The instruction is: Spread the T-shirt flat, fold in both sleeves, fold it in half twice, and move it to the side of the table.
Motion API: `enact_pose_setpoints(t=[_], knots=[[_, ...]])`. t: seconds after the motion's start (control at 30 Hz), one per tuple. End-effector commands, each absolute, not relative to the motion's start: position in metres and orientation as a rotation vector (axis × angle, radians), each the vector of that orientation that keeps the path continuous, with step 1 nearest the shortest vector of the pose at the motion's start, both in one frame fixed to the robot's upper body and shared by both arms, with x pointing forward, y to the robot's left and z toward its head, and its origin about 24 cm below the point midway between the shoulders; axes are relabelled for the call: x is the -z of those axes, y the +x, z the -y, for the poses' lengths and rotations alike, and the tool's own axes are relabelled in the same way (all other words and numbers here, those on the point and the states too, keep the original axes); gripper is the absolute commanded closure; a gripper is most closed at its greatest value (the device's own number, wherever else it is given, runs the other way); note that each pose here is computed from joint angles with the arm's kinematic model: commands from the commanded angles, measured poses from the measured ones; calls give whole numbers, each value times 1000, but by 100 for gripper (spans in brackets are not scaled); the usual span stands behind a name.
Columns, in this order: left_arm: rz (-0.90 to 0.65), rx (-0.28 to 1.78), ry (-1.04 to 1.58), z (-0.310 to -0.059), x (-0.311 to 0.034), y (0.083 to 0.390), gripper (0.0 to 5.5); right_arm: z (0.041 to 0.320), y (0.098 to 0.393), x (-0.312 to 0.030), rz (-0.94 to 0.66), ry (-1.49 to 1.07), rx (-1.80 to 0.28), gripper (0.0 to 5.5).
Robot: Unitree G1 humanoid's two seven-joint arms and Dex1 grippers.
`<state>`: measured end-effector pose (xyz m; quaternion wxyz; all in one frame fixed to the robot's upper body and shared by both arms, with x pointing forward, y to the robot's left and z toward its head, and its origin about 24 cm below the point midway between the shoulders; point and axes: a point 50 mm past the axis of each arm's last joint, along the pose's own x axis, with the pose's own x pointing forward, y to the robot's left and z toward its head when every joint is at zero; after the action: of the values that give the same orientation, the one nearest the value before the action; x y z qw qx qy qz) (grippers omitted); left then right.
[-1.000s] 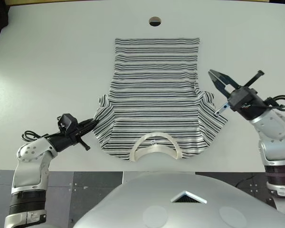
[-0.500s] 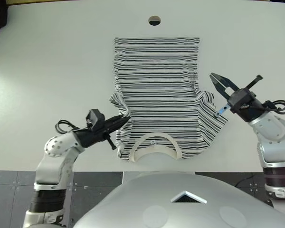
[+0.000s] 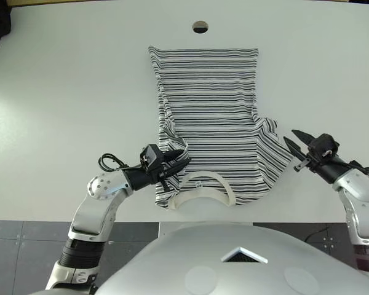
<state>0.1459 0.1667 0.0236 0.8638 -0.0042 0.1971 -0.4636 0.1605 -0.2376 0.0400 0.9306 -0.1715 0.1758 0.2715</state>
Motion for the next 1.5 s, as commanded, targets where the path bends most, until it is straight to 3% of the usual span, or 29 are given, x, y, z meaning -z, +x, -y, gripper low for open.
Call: enact_pose_setpoints(t=[0.03,0.1,0.47,0.63,0.9,1.5], knots=[[-411,936,0,-170,-26,145,379,246,154,-41,-441,-266,-484,346],[-392,931,-9,-171,-29,144,379,249,153,-41,-470,-232,-457,321],[-108,785,5,-184,-59,162,379,251,133,-5,-683,-106,-512,321],[34,603,-5,-204,-77,174,404,250,132,-2,-690,-108,-536,409],[-111,521,202,-213,-37,159,539,247,135,-11,-655,-59,-546,540],[-135,547,153,-212,-25,154,539,211,147,-56,-525,295,-700,540]])
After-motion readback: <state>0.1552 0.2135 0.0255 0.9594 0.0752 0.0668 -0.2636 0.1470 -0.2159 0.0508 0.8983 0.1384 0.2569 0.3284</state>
